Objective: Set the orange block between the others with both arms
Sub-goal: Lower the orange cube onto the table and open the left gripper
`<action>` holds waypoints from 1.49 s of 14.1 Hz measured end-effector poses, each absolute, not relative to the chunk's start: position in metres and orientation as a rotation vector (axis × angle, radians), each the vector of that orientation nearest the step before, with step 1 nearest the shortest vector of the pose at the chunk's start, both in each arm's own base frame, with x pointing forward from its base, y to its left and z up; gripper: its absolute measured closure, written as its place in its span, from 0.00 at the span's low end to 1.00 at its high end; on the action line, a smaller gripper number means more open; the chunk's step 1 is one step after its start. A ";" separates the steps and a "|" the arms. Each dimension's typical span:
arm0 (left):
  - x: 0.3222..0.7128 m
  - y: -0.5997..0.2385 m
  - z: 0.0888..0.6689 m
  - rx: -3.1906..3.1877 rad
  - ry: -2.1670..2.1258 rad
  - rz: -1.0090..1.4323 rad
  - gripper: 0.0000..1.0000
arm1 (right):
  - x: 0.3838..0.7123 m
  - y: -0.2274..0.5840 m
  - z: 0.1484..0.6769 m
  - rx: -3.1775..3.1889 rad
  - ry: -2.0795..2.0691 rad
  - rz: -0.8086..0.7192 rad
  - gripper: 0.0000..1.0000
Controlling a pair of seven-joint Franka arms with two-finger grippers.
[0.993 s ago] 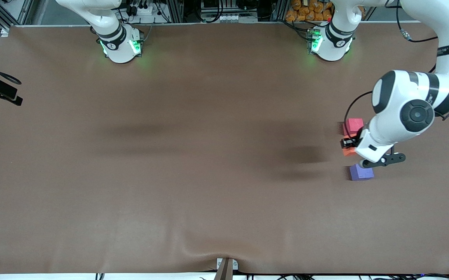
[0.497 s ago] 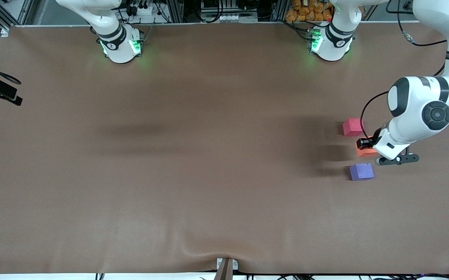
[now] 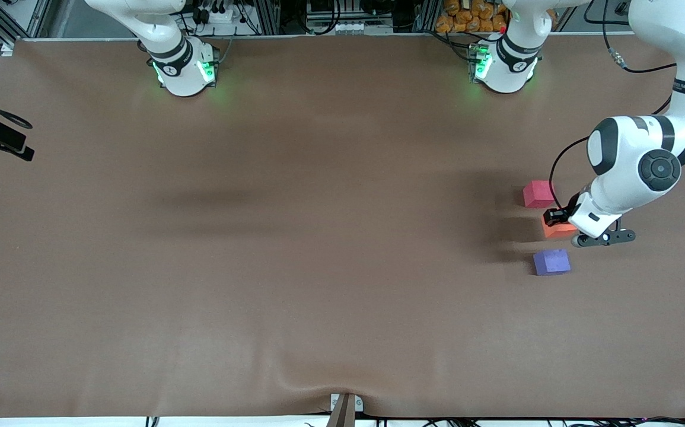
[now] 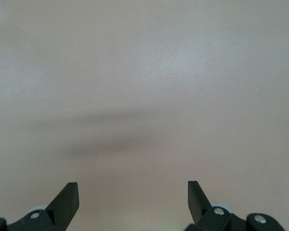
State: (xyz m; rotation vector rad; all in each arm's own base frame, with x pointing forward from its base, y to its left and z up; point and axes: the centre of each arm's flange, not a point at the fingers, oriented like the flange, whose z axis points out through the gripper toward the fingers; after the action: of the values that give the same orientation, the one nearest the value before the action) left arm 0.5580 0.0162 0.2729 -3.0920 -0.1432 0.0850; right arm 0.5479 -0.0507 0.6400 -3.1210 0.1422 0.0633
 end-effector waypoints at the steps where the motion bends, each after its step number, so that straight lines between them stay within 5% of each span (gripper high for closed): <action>1: 0.558 0.016 0.271 -3.092 -0.143 0.085 0.46 | 0.548 -0.051 0.640 -3.121 0.142 0.063 0.00; 21: 0.556 0.020 0.210 -3.107 -0.154 0.114 0.46 | 0.548 -0.051 0.640 -3.121 0.142 0.063 0.00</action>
State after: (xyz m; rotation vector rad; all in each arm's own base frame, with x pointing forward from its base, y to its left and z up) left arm 0.5561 0.0203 0.2097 -3.1072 -0.1538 0.1139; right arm 0.5479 -0.0507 0.6400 -3.1210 0.1422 0.0635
